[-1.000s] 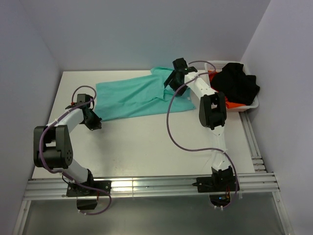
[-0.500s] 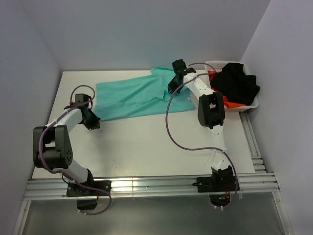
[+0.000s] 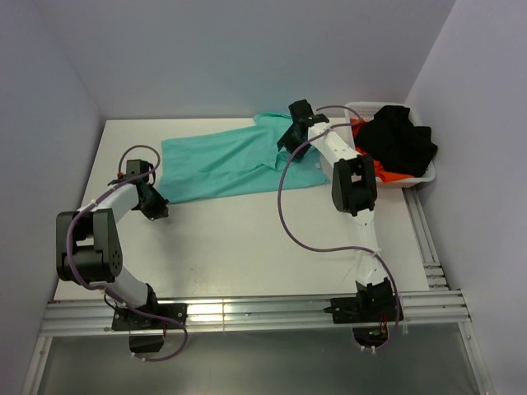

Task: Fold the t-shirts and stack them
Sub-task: Fold the flattened tshirt in 1/3 of the way

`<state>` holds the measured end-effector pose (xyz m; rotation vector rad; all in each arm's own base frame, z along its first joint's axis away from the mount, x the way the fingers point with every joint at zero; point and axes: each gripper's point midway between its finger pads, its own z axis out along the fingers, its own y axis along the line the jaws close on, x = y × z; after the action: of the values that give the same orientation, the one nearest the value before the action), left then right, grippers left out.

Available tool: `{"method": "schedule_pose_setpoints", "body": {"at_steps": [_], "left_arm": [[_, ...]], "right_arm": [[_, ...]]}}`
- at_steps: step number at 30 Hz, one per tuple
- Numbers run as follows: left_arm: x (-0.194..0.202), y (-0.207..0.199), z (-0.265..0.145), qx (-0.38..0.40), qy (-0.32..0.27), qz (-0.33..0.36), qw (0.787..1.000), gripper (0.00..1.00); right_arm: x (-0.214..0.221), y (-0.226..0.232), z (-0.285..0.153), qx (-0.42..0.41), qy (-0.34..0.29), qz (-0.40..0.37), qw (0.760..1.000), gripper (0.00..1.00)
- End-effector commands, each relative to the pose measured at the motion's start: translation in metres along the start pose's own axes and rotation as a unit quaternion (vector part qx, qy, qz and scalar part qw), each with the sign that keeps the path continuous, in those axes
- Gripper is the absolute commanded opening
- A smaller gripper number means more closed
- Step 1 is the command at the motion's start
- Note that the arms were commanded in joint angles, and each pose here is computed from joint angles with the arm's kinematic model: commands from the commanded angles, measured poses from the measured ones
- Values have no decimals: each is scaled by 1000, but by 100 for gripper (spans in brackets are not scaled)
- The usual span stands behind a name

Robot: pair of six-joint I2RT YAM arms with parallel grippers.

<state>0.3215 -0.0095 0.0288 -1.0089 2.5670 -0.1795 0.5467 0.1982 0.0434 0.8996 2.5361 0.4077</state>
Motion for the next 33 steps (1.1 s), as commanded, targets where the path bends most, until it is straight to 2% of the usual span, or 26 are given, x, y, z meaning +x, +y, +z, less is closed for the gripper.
{"method": "schedule_pose_setpoints", "body": {"at_steps": [1,5,18,33], "left_arm": [[-7,-7,1,16,-9,4,1000,0],[-7,-10,2,22,-8,0,1000,0],[-2,-6,1,23,-8,1,1000,0],[7,-1,7,23,2,-8,1000,0]], "right_arm": [[-38,30,-61,-47,-68,-9,997,63],[-59,16,-83,-28,-100,-16,994,64],[-81,-49,-78,54,-121,-29,991,57],[-73,-43,-56,52,-99,-31,993,49]]}}
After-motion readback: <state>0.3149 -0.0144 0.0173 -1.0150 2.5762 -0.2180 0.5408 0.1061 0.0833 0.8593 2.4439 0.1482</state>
